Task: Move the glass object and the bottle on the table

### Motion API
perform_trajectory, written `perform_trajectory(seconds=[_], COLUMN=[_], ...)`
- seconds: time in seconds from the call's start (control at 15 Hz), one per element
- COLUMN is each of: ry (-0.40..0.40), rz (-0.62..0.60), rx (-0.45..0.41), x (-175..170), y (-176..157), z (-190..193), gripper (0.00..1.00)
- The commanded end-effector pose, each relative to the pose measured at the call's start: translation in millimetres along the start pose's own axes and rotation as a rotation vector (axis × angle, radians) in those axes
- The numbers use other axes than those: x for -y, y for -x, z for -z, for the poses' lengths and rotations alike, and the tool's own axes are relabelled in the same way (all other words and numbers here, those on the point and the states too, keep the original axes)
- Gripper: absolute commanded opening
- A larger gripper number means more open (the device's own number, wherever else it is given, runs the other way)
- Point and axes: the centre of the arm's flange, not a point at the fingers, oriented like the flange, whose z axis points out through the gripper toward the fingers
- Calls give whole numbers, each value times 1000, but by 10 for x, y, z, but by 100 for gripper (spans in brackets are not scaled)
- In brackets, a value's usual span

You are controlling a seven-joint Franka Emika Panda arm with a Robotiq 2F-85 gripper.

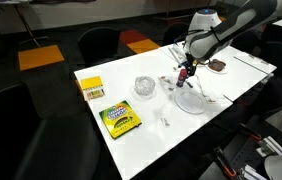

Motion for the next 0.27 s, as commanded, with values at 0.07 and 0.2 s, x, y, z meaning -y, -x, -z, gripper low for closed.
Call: perform_trajectory(seconds=[0.07, 0.2], ry=[84, 102], rz=[99, 136], rx=[-54, -67], x=[135, 173], y=[235, 353], z=[383, 485], gripper=[100, 100])
